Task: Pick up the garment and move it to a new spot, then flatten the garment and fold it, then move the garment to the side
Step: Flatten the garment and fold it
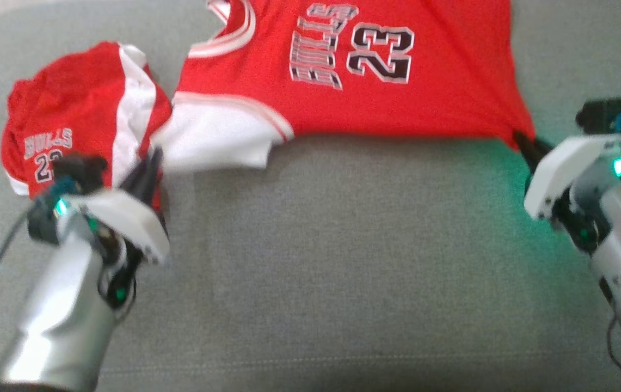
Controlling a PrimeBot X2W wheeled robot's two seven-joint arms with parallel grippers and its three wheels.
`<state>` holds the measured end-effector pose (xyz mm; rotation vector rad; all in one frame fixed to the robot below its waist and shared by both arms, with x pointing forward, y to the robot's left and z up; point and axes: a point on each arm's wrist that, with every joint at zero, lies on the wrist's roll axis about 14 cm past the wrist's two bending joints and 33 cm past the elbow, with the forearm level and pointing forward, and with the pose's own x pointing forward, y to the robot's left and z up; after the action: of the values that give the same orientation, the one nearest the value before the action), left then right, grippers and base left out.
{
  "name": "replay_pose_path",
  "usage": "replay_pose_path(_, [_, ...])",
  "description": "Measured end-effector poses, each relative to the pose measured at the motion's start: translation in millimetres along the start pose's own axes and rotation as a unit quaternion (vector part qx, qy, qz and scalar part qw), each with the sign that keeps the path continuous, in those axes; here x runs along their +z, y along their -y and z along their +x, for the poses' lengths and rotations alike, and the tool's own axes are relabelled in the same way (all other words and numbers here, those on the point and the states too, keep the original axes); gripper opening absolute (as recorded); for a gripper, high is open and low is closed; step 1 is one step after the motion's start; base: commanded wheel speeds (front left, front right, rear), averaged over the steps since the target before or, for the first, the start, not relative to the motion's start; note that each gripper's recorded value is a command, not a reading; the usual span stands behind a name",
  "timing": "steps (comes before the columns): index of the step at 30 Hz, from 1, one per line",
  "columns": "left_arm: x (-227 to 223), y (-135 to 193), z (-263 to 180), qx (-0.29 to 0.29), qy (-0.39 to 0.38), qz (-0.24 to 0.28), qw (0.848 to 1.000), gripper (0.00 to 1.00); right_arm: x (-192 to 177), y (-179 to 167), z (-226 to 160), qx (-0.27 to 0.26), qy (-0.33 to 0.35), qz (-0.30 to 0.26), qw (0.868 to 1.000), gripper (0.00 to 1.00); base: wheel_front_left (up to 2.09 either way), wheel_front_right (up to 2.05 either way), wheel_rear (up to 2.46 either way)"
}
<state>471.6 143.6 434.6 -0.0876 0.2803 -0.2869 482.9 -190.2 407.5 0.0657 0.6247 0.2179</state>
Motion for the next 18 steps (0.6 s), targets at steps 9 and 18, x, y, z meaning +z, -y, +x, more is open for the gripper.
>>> replay_pose_path(9, [-23, 28, -50, -0.054, -0.051, 0.007, 0.997, 0.0, -14, 23, -28, -0.026, -0.024, -0.051, 0.998, 0.0, 0.0, 0.0, 0.0])
replay_pose_path(18, [-35, 55, -85, -0.112, -0.101, -0.019, 0.988, 0.0, -22, 34, -47, -0.035, -0.05, -0.085, 0.995, 0.0, 0.0, 0.0, 0.0])
